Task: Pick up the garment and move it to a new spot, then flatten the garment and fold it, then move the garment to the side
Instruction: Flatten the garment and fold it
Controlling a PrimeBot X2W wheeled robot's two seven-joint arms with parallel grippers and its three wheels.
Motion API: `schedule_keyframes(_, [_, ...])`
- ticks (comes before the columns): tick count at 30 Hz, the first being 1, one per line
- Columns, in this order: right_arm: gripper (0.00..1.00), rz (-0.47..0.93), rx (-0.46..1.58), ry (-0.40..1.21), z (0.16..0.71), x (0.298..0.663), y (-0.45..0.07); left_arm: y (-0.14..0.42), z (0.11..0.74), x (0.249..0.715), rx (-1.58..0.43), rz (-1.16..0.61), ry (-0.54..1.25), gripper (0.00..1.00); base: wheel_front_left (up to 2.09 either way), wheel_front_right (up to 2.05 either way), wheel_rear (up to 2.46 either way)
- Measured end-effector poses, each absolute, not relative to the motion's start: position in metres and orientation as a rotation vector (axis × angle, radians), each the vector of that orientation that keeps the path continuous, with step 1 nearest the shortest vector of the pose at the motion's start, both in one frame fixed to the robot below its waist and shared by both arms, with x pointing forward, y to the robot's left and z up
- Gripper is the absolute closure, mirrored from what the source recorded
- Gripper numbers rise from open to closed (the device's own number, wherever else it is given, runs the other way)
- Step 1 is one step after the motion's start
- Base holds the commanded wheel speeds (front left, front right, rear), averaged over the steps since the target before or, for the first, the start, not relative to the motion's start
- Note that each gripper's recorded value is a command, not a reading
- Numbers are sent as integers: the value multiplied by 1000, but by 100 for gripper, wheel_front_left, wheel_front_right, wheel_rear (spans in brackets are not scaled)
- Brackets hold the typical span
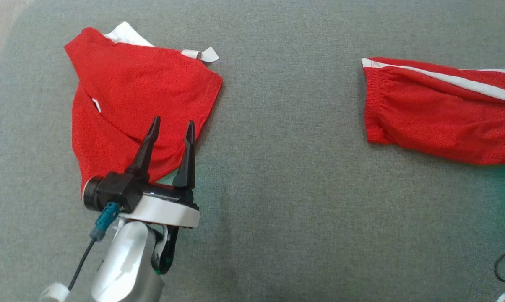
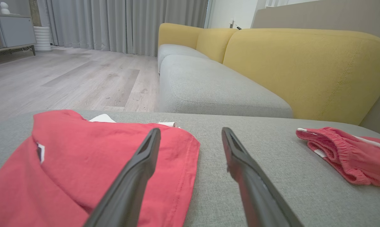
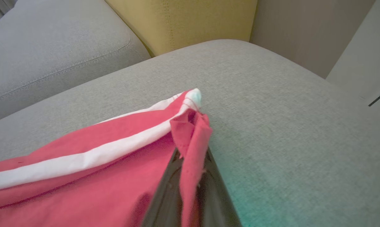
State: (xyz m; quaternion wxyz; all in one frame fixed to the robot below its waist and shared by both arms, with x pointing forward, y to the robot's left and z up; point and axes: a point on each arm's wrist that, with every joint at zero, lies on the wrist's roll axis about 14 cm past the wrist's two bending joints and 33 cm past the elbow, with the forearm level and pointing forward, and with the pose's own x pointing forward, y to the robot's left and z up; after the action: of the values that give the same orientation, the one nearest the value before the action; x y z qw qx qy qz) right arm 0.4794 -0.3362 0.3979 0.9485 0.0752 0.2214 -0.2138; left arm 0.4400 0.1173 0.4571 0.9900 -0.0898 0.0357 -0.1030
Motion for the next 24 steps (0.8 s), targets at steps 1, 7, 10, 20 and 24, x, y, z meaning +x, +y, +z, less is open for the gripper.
schedule_keyframes(1, [100,-429,157,443,399,481,-331,117,457,440,-181,-208,71,0,0,0,0])
schedule_keyframes(7, [100,-392,164,417,404,491,-315,121,457,440,-182,-200,72,0,0,0,0])
schedule_keyframes(10, [100,-340,181,368,415,502,-298,123,459,439,-180,-195,67,0,0,0,0])
schedule_keyframes(20, [100,-57,273,175,477,533,-204,128,477,431,-172,-183,27,0,0,0,0])
schedule_keyframes(24, [100,64,307,149,488,533,-162,133,475,422,-171,-167,36,0,0,0,0])
